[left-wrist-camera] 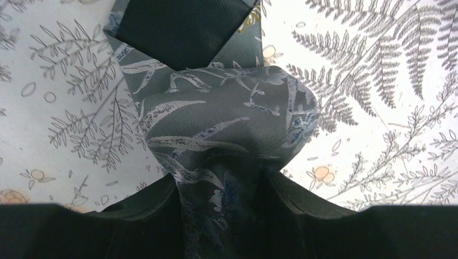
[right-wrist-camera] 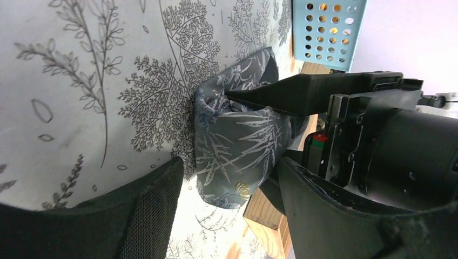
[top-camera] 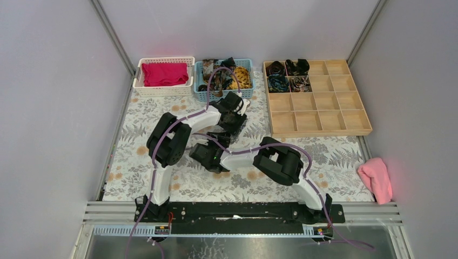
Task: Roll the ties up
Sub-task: Roll the tie at the center of the board.
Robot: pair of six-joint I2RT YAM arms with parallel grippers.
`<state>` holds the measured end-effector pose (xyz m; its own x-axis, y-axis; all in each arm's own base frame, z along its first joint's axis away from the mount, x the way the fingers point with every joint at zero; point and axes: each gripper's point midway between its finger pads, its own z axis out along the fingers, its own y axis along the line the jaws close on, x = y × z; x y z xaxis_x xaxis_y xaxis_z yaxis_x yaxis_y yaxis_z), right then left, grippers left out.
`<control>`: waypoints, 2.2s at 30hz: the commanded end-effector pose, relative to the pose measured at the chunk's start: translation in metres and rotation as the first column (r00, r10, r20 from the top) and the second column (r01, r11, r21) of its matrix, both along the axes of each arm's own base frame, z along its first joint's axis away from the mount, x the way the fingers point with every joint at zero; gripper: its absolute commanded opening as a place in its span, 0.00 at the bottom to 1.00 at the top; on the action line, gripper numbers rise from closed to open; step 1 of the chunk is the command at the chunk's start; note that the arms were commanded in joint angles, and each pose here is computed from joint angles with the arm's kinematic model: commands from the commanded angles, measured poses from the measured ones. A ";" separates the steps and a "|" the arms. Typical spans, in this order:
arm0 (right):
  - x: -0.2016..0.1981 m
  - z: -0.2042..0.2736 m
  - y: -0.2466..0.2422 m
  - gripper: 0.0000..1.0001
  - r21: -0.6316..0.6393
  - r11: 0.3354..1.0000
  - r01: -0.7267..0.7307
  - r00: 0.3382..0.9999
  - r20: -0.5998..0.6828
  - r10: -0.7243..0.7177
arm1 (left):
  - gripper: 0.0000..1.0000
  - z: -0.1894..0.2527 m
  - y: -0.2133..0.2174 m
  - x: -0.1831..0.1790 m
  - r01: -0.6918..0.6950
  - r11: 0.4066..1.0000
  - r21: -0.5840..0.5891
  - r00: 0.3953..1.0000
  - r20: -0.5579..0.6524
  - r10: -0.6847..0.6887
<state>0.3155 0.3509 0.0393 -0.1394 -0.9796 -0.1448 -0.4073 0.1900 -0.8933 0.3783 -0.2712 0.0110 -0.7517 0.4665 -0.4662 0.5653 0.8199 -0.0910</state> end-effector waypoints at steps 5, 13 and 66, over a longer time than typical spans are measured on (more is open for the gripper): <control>0.020 -0.023 -0.006 0.74 -0.045 0.999 0.015 0.998 -0.065 -0.018 | 0.52 -0.077 0.057 -0.062 0.016 0.977 0.213 0.962 -0.271 0.043; 0.032 -0.053 -0.025 0.60 -0.092 0.992 0.081 0.984 -0.153 -0.094 | 0.52 -0.075 0.057 -0.063 0.017 0.978 0.208 0.963 -0.268 0.040; -0.068 -0.036 0.042 0.15 0.457 0.867 0.198 0.504 -0.806 0.310 | 0.85 0.252 0.161 0.023 -0.714 0.623 -0.320 0.469 0.442 0.765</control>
<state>0.3144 0.3905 0.0279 -0.2616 -0.8561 -0.4456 -0.8500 0.4231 -0.3139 0.4246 -0.1419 0.2720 -0.5027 -0.0728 -0.8614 -0.0991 0.9947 -0.0262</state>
